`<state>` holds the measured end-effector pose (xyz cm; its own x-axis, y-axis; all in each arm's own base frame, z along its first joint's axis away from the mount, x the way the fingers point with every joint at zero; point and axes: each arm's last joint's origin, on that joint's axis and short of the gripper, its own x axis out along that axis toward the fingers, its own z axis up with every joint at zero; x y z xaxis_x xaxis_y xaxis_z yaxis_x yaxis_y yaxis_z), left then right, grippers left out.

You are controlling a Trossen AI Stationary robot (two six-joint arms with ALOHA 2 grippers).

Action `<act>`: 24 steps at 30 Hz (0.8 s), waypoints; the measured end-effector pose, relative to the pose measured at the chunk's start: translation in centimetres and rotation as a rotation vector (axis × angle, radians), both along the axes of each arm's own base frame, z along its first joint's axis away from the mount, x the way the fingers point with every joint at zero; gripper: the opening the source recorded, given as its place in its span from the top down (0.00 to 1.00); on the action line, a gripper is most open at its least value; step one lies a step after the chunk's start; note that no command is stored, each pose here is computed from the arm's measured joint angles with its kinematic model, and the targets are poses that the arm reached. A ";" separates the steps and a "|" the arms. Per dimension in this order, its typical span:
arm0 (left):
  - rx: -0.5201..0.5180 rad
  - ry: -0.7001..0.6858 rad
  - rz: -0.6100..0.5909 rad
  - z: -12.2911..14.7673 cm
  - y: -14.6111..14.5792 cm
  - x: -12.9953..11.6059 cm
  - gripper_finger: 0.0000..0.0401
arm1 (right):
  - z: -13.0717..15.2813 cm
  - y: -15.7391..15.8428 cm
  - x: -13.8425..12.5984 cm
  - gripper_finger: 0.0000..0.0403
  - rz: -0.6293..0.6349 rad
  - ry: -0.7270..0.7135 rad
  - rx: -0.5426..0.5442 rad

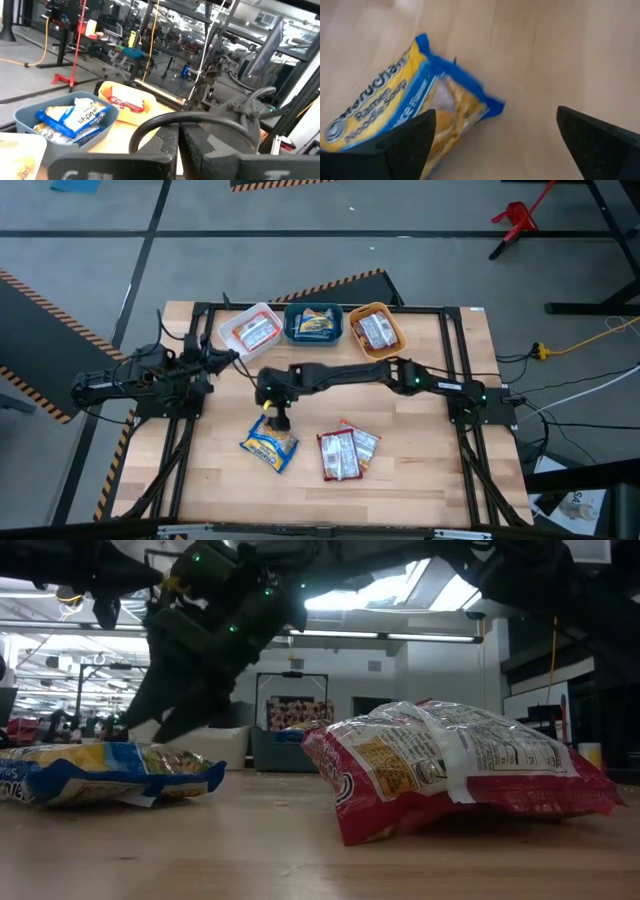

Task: Sort Maruchan noodles
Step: Put the blue noodle pack into the blue bin

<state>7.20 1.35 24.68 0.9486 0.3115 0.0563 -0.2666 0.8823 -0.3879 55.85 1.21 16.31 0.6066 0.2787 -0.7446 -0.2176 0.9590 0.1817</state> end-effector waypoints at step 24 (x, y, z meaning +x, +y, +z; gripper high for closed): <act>-0.008 0.047 0.005 -0.5 0.0 0.0 0.99 | -3.5 1.4 -0.2 0.33 -0.113 0.189 0.214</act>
